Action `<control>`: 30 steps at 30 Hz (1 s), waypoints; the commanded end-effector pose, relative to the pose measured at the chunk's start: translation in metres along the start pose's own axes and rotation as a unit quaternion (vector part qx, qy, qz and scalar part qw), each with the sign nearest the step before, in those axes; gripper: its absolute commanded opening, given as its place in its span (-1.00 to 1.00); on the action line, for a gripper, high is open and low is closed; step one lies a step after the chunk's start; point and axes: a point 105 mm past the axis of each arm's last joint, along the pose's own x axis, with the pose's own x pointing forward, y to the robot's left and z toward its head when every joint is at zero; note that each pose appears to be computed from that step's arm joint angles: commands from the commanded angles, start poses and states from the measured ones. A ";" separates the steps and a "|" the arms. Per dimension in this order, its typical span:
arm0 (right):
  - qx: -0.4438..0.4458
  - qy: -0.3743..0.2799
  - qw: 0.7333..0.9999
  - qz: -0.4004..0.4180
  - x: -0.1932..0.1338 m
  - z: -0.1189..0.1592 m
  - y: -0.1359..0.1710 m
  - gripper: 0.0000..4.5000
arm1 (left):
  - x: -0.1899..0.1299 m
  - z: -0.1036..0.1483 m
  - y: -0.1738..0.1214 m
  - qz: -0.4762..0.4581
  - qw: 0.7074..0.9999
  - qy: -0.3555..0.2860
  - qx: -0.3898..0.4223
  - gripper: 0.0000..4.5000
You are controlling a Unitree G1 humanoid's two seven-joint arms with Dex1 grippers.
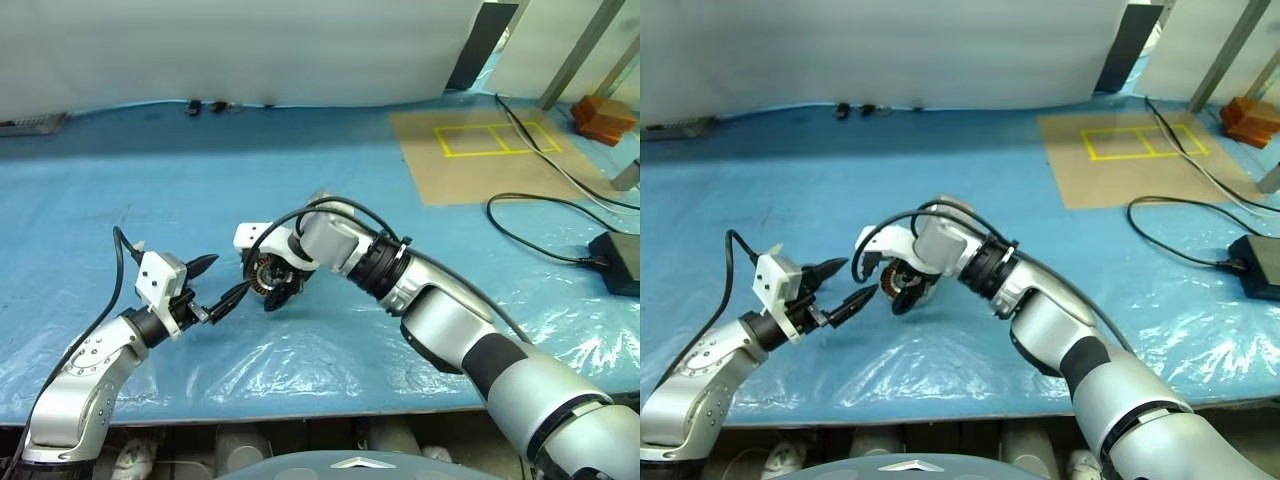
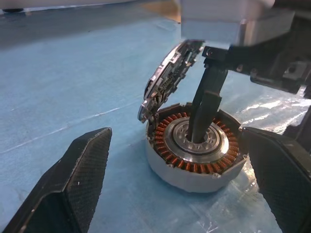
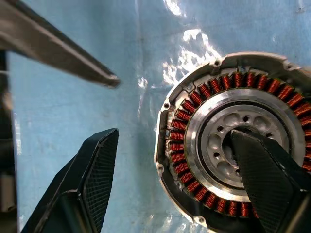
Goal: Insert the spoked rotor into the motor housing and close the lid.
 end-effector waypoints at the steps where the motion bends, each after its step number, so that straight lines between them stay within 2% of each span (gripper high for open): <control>1: -0.052 -0.053 0.997 0.013 -0.038 0.034 0.016 0.73 | 0.002 0.008 -0.002 -0.012 1.000 -0.013 0.016 1.00; 5: -0.050 -0.089 0.995 0.008 -0.067 0.047 0.019 0.73 | 0.005 0.010 0.001 -0.021 0.999 -0.013 0.022 1.00; 7: -0.041 -0.099 0.994 0.002 -0.077 0.043 0.013 0.73 | 0.006 0.012 0.000 -0.026 0.999 -0.013 0.024 1.00; 9: -0.027 -0.099 0.995 -0.007 -0.085 0.025 0.006 0.73 | 0.006 0.011 -0.003 -0.035 0.999 -0.012 0.024 1.00; 12: -0.040 -0.088 0.993 -0.072 -0.092 -0.016 -0.015 0.73 | 0.003 0.014 -0.009 -0.052 0.998 -0.013 0.042 1.00; 13: -0.018 -0.096 0.992 -0.080 -0.094 -0.034 -0.020 0.73 | 0.002 0.019 -0.012 -0.057 0.997 -0.020 0.040 1.00; 17: 0.016 -0.163 0.981 -0.099 -0.103 -0.077 -0.023 0.73 | 0.000 0.025 -0.020 -0.075 0.996 -0.023 0.038 1.00; 19: 0.070 -0.211 0.967 -0.125 -0.103 -0.097 -0.026 0.73 | -0.003 0.024 -0.022 -0.078 0.996 -0.016 0.039 1.00; 23: 0.098 -0.245 0.942 -0.205 -0.084 -0.137 -0.036 0.73 | -0.006 0.025 -0.020 -0.076 0.996 -0.013 0.036 1.00; 27: 0.175 -0.328 0.905 -0.207 -0.075 -0.139 -0.045 0.73 | -0.007 0.024 -0.019 -0.083 0.996 -0.004 0.035 1.00; 30: 0.165 -0.343 0.895 -0.233 -0.066 -0.136 -0.054 0.73 | -0.007 0.024 -0.016 -0.086 0.996 0.001 0.031 1.00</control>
